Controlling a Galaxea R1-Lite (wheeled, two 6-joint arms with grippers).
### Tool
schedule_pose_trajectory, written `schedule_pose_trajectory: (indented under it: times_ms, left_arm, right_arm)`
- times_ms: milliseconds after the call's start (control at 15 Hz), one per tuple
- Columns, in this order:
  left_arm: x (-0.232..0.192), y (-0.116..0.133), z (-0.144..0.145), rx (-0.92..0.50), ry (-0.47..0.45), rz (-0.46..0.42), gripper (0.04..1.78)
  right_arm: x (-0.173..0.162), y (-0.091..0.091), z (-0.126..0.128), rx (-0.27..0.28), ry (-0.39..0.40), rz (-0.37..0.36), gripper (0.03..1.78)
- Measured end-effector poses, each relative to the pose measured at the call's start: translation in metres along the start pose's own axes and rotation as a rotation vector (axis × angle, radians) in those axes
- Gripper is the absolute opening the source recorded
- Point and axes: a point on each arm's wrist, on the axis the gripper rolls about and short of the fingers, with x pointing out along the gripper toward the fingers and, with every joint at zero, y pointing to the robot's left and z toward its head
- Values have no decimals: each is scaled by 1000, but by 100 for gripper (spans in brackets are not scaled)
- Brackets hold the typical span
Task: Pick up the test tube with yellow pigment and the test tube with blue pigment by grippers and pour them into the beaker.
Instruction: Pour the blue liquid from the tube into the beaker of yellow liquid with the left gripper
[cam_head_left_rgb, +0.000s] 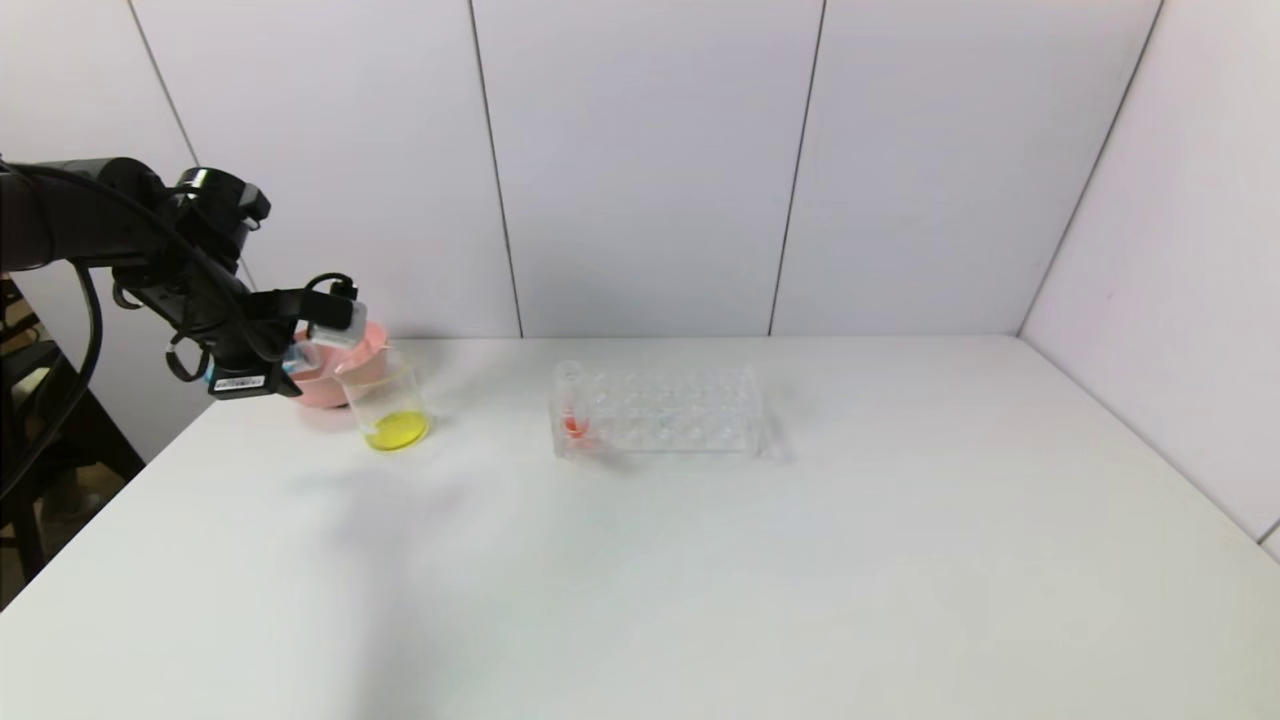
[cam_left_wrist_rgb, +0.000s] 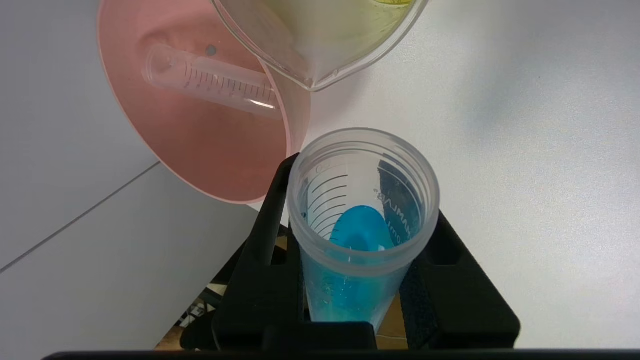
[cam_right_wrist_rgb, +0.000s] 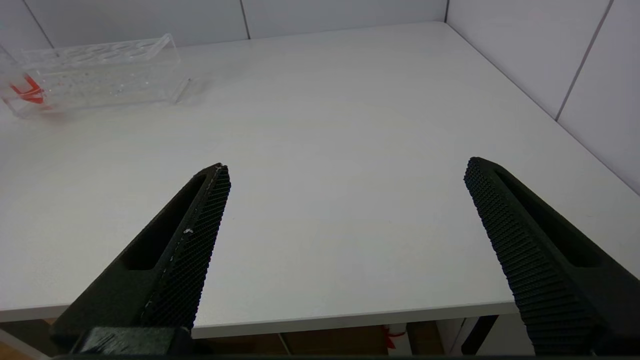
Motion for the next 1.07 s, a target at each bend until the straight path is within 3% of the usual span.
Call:
schedule_pose_trajectory:
  times_ms: [1067]
  left_arm:
    - [11,0,18,-63,68,5,53]
  right_arm:
    - [0,0,0,0,0,0,171]
